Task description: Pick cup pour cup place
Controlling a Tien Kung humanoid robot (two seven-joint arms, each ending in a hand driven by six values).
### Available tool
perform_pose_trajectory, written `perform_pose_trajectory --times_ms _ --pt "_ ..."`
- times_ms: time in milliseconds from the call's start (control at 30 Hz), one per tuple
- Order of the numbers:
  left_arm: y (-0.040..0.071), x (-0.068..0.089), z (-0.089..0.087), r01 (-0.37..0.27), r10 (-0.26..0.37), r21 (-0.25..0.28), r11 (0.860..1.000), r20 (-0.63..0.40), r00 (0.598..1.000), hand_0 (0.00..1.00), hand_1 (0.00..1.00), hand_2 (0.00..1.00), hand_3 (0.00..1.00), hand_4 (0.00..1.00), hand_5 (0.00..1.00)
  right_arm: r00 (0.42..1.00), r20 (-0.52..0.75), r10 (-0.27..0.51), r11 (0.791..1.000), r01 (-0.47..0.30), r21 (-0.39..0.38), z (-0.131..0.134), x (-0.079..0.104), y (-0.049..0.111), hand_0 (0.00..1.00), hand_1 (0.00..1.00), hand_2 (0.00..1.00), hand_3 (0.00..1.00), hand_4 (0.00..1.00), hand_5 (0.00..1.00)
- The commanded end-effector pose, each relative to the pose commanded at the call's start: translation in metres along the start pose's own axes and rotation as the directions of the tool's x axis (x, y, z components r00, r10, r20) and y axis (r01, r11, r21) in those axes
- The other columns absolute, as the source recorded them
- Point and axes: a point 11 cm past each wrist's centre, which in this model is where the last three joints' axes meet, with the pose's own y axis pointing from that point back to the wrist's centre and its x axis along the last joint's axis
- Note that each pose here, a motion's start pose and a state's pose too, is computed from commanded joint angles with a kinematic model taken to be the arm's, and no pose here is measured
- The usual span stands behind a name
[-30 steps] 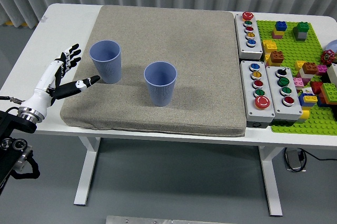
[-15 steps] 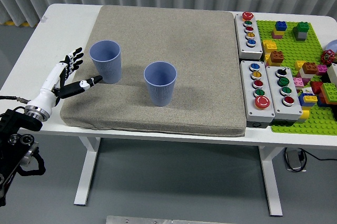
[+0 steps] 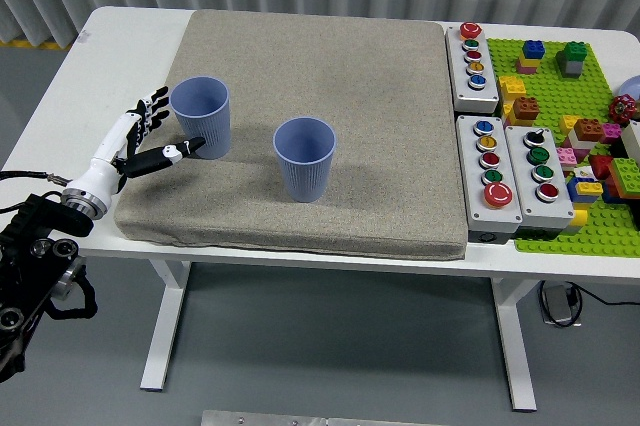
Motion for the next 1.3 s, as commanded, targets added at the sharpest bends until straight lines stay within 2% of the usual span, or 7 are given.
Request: perform_pose_trajectory --times_ms 233,500,800,1300 --pt "-0.007 0.002 0.002 0.007 -0.007 0.003 1.0 0.004 1.0 0.947 0.95 0.998 0.998 0.998 0.412 1.0 0.001 -0.001 1.0 0.001 0.004 -0.003 -0.001 0.001 0.695 0.667 0.608 0.61 0.002 0.329" --pt "-0.013 -0.003 -0.001 0.017 -0.017 0.015 1.0 -0.005 1.0 0.947 0.948 0.998 0.998 0.998 0.416 1.0 0.001 -0.001 1.0 0.001 0.004 -0.003 -0.001 0.001 0.694 0.667 0.608 0.61 0.002 0.33" --pt "-0.019 -0.001 -0.008 0.007 -0.006 0.035 0.999 -0.011 1.0 0.945 0.938 0.998 0.998 0.998 0.426 1.0 0.003 -0.004 1.0 0.004 0.007 -0.006 -0.004 0.002 0.695 0.667 0.608 0.61 0.002 0.332" --pt "-0.03 -0.013 -0.002 0.029 -0.028 0.026 0.999 -0.009 1.0 0.945 0.937 0.998 0.998 0.998 0.43 1.0 -0.002 -0.004 1.0 0.004 0.009 -0.007 -0.004 0.002 0.695 0.667 0.608 0.61 0.002 0.331"
